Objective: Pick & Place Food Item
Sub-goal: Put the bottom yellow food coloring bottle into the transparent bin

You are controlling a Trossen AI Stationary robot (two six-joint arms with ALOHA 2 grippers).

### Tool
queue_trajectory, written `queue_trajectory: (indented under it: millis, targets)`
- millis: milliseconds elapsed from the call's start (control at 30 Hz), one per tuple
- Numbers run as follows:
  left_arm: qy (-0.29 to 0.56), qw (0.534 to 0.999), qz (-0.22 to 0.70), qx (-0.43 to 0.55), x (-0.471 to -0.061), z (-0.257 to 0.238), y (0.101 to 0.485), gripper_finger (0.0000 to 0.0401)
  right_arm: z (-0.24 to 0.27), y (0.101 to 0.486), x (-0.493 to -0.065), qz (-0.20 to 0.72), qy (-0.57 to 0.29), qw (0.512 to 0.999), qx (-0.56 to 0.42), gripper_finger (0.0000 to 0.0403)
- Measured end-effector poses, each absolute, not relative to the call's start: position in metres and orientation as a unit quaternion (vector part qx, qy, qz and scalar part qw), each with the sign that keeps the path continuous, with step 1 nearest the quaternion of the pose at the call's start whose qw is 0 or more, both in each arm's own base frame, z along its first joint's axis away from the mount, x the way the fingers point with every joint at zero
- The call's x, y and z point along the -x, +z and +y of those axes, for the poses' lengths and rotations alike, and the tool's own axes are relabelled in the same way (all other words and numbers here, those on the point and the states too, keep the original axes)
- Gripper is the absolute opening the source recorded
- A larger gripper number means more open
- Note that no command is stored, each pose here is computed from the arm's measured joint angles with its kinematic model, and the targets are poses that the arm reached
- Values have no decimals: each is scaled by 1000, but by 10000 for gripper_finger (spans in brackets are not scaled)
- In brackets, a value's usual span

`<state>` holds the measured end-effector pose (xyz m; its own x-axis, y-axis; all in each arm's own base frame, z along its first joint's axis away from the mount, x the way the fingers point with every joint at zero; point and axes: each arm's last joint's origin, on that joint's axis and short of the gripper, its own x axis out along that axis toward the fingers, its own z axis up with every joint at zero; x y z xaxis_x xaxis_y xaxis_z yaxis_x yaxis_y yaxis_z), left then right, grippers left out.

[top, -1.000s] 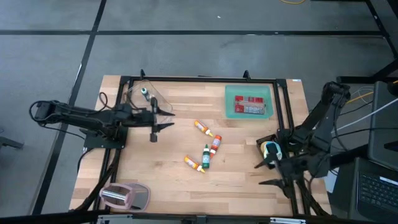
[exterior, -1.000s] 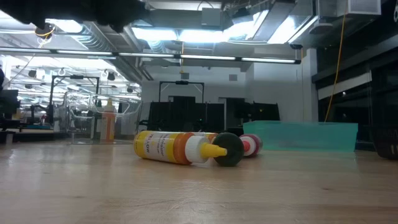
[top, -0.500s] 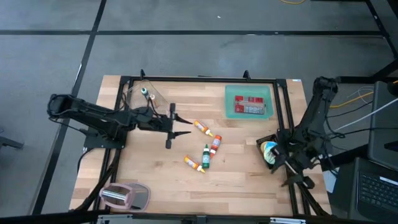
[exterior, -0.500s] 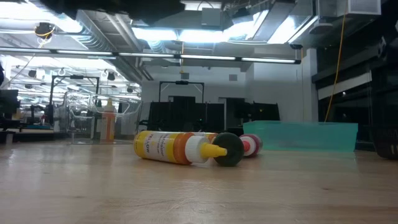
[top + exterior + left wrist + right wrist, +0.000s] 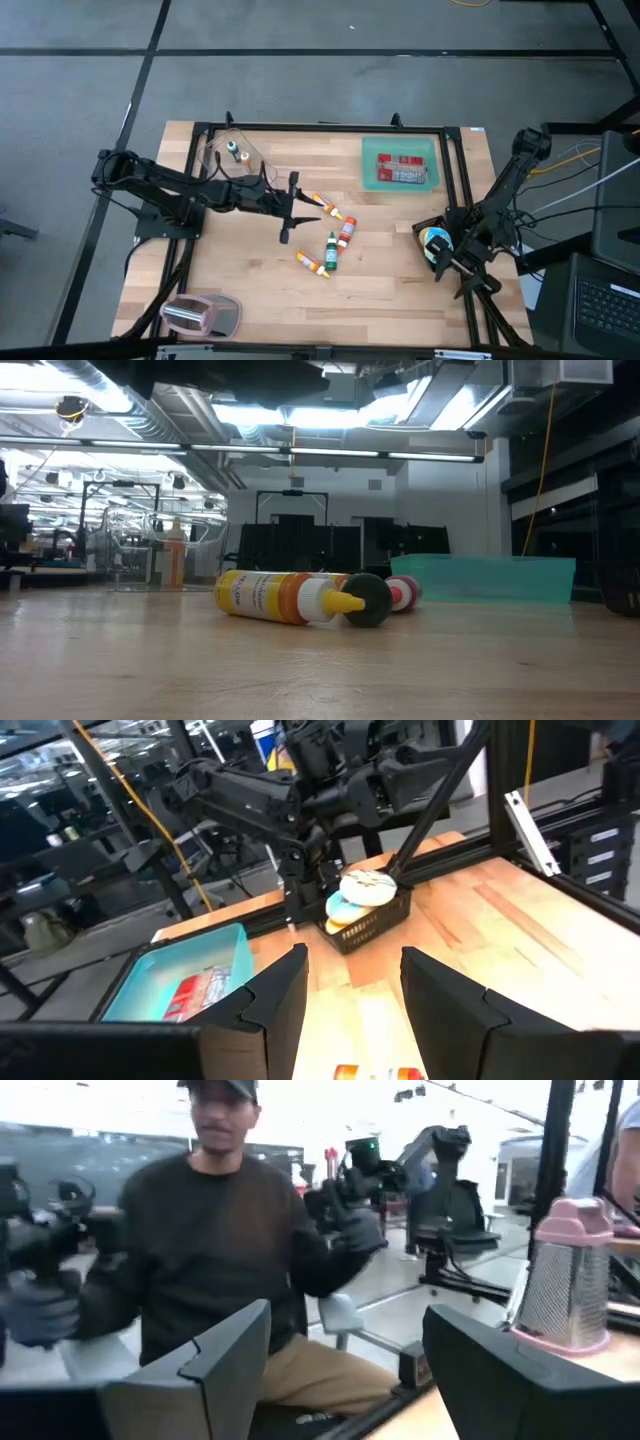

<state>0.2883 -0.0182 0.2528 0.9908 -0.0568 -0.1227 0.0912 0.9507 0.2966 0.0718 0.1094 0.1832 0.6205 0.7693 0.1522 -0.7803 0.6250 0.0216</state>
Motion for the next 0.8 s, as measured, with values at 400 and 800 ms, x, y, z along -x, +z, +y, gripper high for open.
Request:
queue_trajectory:
  millis: [400, 800]
  targets:
    - [-41, 984, 84, -153, -287, -18, 248, 157, 77, 186, -59, -80, 384, 919, -44, 259]
    - [-111, 951, 275, -91, -303, -48, 174, 157, 74, 181, -59, -55, 363, 929, -43, 259]
